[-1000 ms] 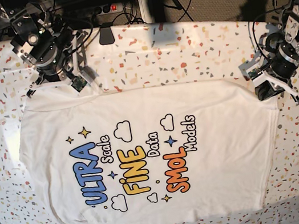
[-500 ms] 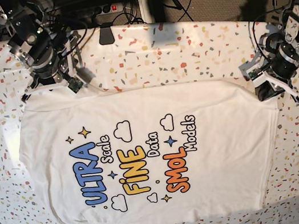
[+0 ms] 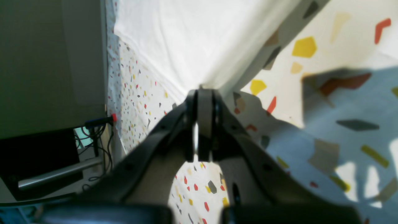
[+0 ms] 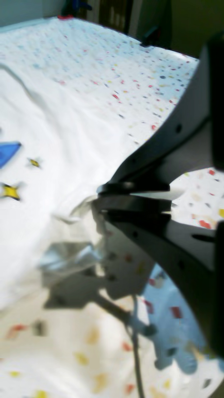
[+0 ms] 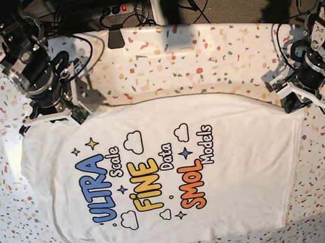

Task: Fold the T-shirt properly
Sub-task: 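Pull both held shoulder edges toward the printed text, folding the shirt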

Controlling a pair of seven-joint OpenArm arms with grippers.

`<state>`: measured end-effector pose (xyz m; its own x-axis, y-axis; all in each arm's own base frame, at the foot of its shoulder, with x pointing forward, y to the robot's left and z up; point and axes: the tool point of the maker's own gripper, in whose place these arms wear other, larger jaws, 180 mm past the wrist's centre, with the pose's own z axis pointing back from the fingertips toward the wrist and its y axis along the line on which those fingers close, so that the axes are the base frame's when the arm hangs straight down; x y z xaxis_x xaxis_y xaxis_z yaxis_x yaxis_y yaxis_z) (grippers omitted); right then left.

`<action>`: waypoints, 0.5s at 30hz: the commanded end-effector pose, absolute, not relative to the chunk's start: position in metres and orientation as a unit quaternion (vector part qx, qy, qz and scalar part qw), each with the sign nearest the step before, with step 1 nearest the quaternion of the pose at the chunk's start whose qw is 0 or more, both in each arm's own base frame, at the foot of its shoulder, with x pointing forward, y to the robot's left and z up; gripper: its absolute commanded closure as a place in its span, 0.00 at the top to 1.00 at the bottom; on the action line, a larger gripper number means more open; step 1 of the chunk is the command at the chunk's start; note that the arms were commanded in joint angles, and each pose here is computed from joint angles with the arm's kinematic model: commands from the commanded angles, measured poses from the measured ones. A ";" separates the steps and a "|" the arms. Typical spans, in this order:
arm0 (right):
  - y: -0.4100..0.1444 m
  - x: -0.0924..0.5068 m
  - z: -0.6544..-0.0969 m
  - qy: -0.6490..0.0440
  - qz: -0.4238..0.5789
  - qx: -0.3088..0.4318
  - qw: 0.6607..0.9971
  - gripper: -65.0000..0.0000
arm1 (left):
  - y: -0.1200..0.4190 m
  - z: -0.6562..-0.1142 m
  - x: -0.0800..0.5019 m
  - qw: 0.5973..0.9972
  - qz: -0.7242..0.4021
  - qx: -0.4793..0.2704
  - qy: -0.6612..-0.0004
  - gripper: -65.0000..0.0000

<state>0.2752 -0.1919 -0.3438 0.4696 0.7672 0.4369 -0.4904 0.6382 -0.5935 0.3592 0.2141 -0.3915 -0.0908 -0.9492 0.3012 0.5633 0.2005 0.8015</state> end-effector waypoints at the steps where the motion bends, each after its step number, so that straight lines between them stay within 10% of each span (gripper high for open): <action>1: -0.192 0.286 -0.329 -0.374 0.376 -0.205 0.823 0.00 | 0.222 -0.375 0.371 0.630 -0.585 0.240 -0.451 0.00; 15: -0.198 0.318 -0.302 -0.404 0.393 -0.198 0.802 0.00 | 0.194 -0.370 0.387 0.639 -0.557 0.233 -0.476 0.00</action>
